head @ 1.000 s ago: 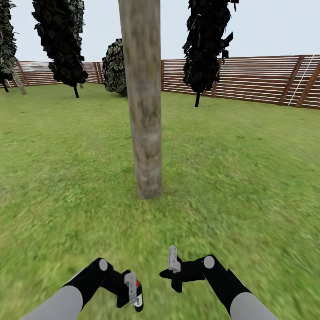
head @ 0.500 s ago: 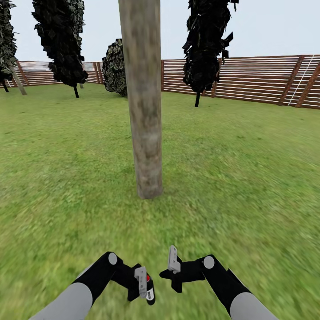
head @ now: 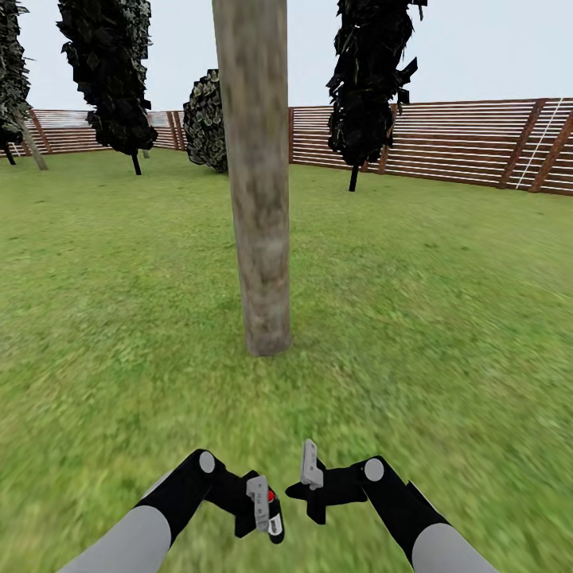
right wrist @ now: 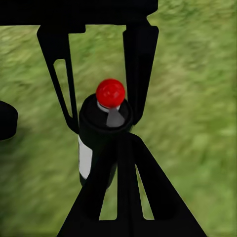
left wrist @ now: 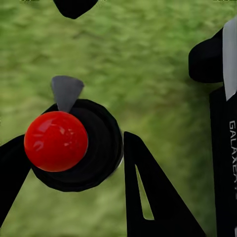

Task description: In the garden, pick up the pesticide atomizer on the floor and spray pesticide onto both trees until each tree trunk is fully covered.

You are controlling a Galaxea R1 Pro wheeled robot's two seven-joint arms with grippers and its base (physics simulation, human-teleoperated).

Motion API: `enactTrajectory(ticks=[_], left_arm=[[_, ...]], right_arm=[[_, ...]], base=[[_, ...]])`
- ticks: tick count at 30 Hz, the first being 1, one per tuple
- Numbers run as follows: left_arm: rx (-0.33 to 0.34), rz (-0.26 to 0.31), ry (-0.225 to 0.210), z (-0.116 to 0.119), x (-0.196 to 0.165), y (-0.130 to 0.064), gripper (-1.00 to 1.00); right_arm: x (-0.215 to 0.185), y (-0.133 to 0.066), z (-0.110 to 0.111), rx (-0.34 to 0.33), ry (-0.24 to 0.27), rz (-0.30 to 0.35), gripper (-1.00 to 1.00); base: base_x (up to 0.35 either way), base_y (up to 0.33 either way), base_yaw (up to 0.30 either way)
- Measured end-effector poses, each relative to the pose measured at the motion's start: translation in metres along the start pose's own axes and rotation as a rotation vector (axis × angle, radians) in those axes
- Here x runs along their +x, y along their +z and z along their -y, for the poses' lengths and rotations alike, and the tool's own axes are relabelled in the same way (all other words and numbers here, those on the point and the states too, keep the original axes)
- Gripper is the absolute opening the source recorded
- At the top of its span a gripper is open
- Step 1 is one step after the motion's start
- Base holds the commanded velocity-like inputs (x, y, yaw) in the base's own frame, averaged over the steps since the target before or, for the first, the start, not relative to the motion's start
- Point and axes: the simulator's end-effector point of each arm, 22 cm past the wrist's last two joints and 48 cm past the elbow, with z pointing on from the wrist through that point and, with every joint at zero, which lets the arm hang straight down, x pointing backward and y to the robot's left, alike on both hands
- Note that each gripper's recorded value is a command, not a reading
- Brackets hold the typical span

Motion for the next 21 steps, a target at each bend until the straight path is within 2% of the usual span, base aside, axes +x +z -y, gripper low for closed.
enactTrajectory(ticks=[21], left_arm=[[0.003,0.028,0.006,0.003,-0.016,0.007,-1.0]], right_arm=[[0.0,0.0,0.0,0.001,-0.001,0.0,-1.0]], base=[[0.0,0.0,0.0]])
